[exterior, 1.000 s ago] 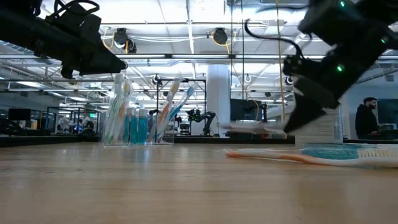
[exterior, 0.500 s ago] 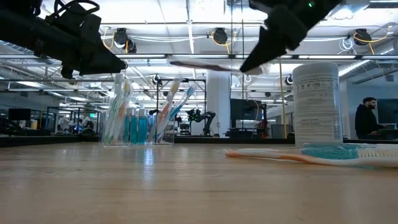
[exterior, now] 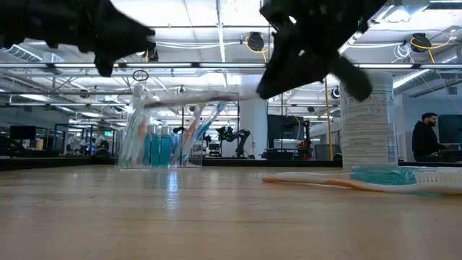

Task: Pick & Place toothbrushing station
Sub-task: Put the purple toothbrush into the transparent organizer

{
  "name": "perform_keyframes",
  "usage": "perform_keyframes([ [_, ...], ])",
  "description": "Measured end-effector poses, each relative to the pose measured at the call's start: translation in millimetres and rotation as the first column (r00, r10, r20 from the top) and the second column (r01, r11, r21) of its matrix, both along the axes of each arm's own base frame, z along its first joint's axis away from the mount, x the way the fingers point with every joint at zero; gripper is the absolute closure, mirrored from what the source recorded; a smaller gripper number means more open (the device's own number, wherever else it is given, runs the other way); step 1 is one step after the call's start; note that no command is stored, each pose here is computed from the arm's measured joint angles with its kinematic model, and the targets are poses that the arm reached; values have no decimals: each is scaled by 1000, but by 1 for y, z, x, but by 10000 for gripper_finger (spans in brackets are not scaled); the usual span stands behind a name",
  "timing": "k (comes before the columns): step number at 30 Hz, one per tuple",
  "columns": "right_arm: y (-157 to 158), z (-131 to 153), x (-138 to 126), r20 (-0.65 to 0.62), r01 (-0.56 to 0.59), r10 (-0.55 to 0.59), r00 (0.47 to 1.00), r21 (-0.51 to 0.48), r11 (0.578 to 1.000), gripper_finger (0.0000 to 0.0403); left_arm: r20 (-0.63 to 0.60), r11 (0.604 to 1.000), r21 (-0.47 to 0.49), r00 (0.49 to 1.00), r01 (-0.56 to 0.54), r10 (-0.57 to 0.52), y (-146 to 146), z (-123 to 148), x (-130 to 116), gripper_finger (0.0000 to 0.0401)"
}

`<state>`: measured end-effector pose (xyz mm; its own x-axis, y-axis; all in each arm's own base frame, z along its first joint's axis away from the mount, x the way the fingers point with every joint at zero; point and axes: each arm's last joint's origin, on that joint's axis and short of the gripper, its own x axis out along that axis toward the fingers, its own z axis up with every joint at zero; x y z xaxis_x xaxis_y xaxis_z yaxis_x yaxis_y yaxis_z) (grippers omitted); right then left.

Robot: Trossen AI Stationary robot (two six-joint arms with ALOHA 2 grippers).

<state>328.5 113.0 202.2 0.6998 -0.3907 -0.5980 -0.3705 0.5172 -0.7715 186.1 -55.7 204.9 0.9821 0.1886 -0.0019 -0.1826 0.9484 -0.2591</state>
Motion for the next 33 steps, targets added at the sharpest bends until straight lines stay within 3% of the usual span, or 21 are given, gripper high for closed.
perform_keyframes([
  [4, 10, -12, 18, -10, -111, 114, 993, -300, 948, 379, 28, 997, -16, 997, 72, -72, -3, -1, 5, 279],
  [8, 17, -19, 33, 3, -178, 200, 980, -442, 879, 377, -6, 990, -75, 993, 118, -119, -6, -11, 11, 279],
  [12, 20, -21, 42, 33, -191, 240, 970, -506, 841, 377, -114, 985, -115, 983, 130, -143, -10, -33, 19, 279],
  [18, 16, -21, 44, -47, -244, 268, 962, -586, 772, 376, -197, 975, -180, 967, 127, -162, -17, -48, 36, 279],
  [23, 16, -21, 44, -90, -278, 285, 954, -617, 736, 376, -169, 953, -204, 951, 224, -260, -15, -26, 65, 279],
  [26, 16, -21, 44, -114, -297, 294, 949, -634, 714, 377, -291, 948, -237, 916, 212, -278, -7, -17, 81, 279],
  [30, 16, -23, 44, -137, -311, 295, 946, -643, 700, 377, -465, 942, -279, 831, 189, -305, 5, -7, 93, 279],
  [33, 16, -23, 44, -143, -316, 296, 945, -645, 696, 375, -485, 936, -267, 807, 230, -337, 7, -2, 98, 279],
])
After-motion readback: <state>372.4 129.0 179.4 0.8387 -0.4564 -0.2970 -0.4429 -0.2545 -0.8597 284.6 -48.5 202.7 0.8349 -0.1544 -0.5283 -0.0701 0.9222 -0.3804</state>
